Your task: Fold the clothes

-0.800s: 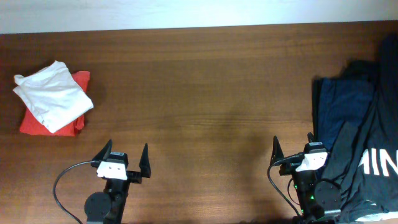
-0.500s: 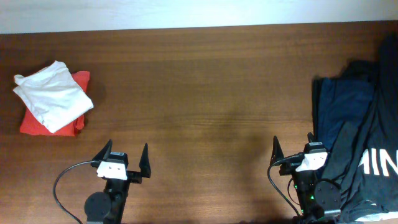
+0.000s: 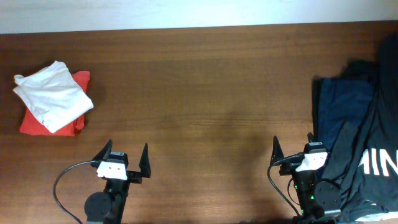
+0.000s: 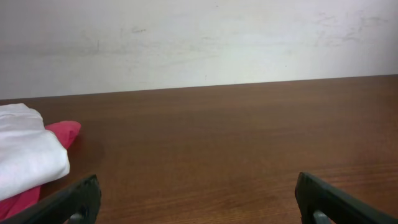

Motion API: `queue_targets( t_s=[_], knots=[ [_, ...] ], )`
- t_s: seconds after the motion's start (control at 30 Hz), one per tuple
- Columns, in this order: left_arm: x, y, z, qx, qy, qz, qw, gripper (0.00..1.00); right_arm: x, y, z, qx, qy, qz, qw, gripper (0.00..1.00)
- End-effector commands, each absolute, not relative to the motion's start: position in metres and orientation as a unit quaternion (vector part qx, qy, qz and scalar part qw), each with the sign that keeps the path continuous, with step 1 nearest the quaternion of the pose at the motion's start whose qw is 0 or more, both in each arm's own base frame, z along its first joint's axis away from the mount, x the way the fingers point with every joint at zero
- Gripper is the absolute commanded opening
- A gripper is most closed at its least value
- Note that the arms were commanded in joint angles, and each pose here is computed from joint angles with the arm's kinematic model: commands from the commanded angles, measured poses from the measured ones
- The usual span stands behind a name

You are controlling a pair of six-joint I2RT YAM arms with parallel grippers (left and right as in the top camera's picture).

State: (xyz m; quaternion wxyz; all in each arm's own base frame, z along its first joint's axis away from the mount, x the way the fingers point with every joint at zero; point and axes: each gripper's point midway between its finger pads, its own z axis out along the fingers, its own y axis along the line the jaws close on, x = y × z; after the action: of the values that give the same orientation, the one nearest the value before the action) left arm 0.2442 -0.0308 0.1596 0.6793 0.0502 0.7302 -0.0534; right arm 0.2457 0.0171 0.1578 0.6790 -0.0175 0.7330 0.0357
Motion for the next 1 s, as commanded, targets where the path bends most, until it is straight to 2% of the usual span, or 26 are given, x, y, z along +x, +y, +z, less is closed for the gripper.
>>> queue_targets(
  t_s=[0.0, 0.33, 0.43, 0.6, 0.83, 0.97],
  knots=[
    [0.244, -0.028, 0.158, 0.045, 0.731, -0.047, 0.679, 0.99, 0.246, 0.017, 0.156, -0.015, 0.734, 0.035, 0.678, 0.99],
    [0.244, -0.028, 0.158, 0.045, 0.731, -0.047, 0.679, 0.99, 0.246, 0.018, 0.158, -0.015, 0.731, 0.038, 0.681, 0.99],
    [0.244, -0.028, 0.158, 0.043, 0.731, -0.049, 0.679, 0.99, 0.246, 0.017, 0.157, 0.028, 0.732, 0.078, 0.676, 0.99],
    [0.239, -0.034, 0.172, 0.055, 0.733, -0.066, 0.674, 0.99, 0.240, 0.016, 0.171, 0.033, 0.740, 0.078, 0.667, 0.99],
    [0.238, -0.034, 0.177, 0.053, 0.796, -0.066, 0.599, 0.99, 0.240, 0.016, 0.177, 0.042, 0.819, 0.068, 0.568, 0.99],
    [0.256, -0.036, 0.187, 0.051, 0.836, -0.066, 0.543, 0.99, 0.249, 0.017, 0.180, 0.044, 0.879, 0.059, 0.471, 0.99]
  ],
)
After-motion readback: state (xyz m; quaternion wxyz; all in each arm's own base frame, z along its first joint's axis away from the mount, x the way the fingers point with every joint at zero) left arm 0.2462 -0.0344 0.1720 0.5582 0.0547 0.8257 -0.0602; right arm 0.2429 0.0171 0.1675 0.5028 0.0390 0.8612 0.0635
